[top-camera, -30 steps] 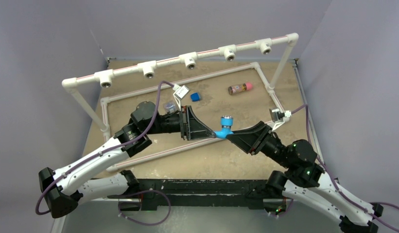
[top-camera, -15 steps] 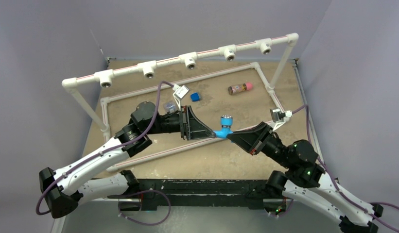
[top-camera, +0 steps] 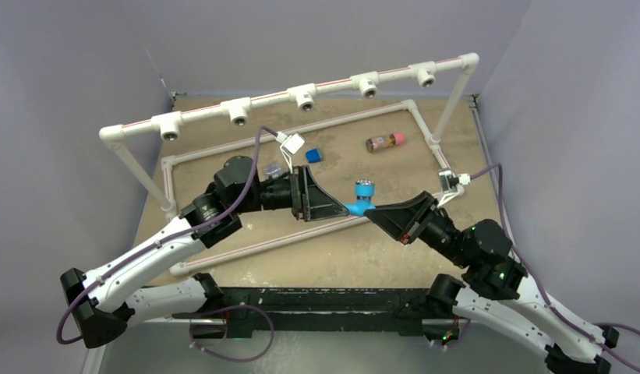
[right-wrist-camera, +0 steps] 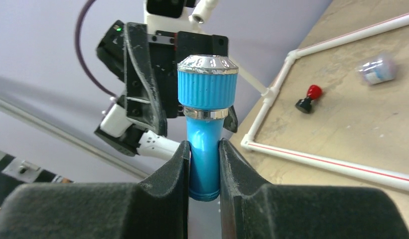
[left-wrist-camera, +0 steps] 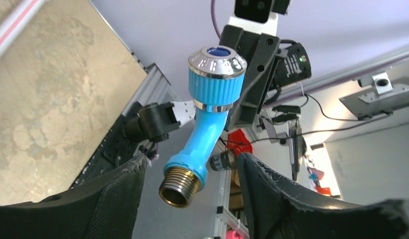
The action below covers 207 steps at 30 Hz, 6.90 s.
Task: Install the water faucets
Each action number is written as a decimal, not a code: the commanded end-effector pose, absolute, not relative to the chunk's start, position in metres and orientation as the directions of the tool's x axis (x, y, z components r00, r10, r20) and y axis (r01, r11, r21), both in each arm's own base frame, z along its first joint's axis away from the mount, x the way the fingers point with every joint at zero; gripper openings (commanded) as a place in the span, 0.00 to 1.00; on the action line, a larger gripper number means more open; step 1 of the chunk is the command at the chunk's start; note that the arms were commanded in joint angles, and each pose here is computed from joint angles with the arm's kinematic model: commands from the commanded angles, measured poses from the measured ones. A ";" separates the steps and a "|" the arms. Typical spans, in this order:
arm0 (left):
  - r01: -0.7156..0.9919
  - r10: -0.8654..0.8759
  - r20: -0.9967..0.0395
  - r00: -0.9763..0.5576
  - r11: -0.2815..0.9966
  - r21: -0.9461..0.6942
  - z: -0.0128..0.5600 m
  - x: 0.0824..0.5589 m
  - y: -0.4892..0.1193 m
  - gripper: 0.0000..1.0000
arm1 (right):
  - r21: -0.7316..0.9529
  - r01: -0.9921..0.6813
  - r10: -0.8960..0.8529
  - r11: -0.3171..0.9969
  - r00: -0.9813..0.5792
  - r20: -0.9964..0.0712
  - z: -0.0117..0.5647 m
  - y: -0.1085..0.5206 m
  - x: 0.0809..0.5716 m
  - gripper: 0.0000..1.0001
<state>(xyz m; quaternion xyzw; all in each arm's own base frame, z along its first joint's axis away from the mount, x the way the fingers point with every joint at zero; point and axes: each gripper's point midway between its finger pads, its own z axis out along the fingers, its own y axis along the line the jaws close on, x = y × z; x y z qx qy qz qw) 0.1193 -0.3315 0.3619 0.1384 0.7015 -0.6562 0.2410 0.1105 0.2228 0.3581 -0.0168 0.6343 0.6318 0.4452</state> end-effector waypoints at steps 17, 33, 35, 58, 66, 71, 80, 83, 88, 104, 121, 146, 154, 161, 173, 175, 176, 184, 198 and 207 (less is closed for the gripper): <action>0.711 -0.136 -0.953 -0.272 0.639 -0.294 0.483 0.235 -0.297 0.62 | 0.447 -0.389 0.422 0.805 -0.154 -0.894 0.401 0.160 0.202 0.00; 0.534 -0.130 -0.980 0.151 0.845 -0.030 0.566 0.344 -0.288 0.00 | 0.335 -0.288 0.337 0.897 -0.047 -0.940 0.408 0.148 0.225 0.00; 0.494 -0.114 -0.978 0.172 0.870 -0.015 0.564 0.360 -0.281 0.00 | 0.338 -0.297 0.340 0.893 -0.050 -0.939 0.408 0.152 0.225 0.00; 0.242 -0.028 -1.000 0.008 0.970 -0.025 0.418 0.507 -0.222 0.00 | 0.206 -0.312 0.262 0.927 0.148 -0.954 0.398 0.168 0.248 0.00; 0.190 -0.047 -0.996 -0.071 0.980 -0.060 0.383 0.505 -0.214 0.00 | 0.223 -0.281 0.274 0.934 0.157 -0.949 0.394 0.164 0.251 0.00; 0.169 -0.051 -0.990 -0.130 0.983 -0.073 0.368 0.499 -0.210 0.00 | 0.185 -0.205 0.230 0.961 0.224 -0.947 0.399 0.155 0.260 0.00; 0.162 -0.023 -0.982 -0.188 0.985 -0.054 0.346 0.497 -0.208 0.00 | 0.147 -0.255 0.245 0.956 0.417 -0.875 0.427 0.157 0.259 0.00; 0.156 -0.013 -0.979 -0.204 0.987 -0.046 0.338 0.496 -0.207 0.00 | 0.135 -0.250 0.245 0.959 0.482 -0.841 0.431 0.153 0.257 0.00; 0.158 -0.001 -0.975 -0.223 0.987 -0.037 0.325 0.492 -0.205 0.00 | 0.076 -0.274 0.223 0.959 0.560 -0.798 0.432 0.158 0.254 0.00; 0.173 0.037 -0.963 -0.266 0.985 -0.010 0.307 0.493 -0.208 0.00 | 0.004 -0.243 0.157 0.970 0.612 -0.775 0.425 0.166 0.283 0.00; 0.173 0.052 -0.966 -0.252 0.985 0.008 0.310 0.498 -0.208 0.00 | -0.028 -0.245 0.133 0.969 0.614 -0.778 0.415 0.175 0.299 0.00; 0.180 0.058 -0.964 -0.259 0.984 0.011 0.304 0.497 -0.208 0.00 | -0.134 -0.219 0.037 0.966 0.634 -0.772 0.404 0.180 0.311 0.00; 0.186 0.058 -0.964 -0.259 0.982 0.009 0.304 0.496 -0.208 0.00 | -0.421 -0.177 -0.211 0.890 0.658 -0.723 0.390 0.200 0.319 0.00; 0.198 0.053 -0.966 -0.254 0.980 0.001 0.306 0.495 -0.209 0.00 | -0.593 -0.124 -0.379 0.796 0.661 -0.647 0.377 0.206 0.325 0.00; 0.209 0.048 -0.967 -0.252 0.978 -0.006 0.307 0.493 -0.211 0.00 | -0.699 -0.090 -0.487 0.710 0.654 -0.579 0.376 0.197 0.333 0.00; 0.210 0.048 -0.967 -0.252 0.978 -0.007 0.307 0.493 -0.212 0.00 | -0.684 -0.097 -0.473 0.723 0.651 -0.593 0.377 0.196 0.333 0.00; 0.212 0.047 -0.967 -0.250 0.977 -0.008 0.308 0.493 -0.212 0.00 | -0.665 -0.103 -0.456 0.739 0.651 -0.607 0.378 0.195 0.333 0.00; 0.213 0.047 -0.967 -0.251 0.977 -0.008 0.309 0.491 -0.212 0.00 | -0.515 -0.191 -0.294 0.836 0.636 -0.713 0.381 0.196 0.333 0.00; 0.222 0.045 -0.965 -0.257 0.975 -0.013 0.307 0.491 -0.213 0.00 | -0.203 -0.273 -0.024 0.940 0.540 -0.841 0.380 0.189 0.344 0.00; 0.223 0.042 -0.966 -0.257 0.975 -0.017 0.308 0.491 -0.214 0.00 | 0.128 -0.310 0.260 0.942 0.433 -0.863 0.380 0.181 0.350 0.00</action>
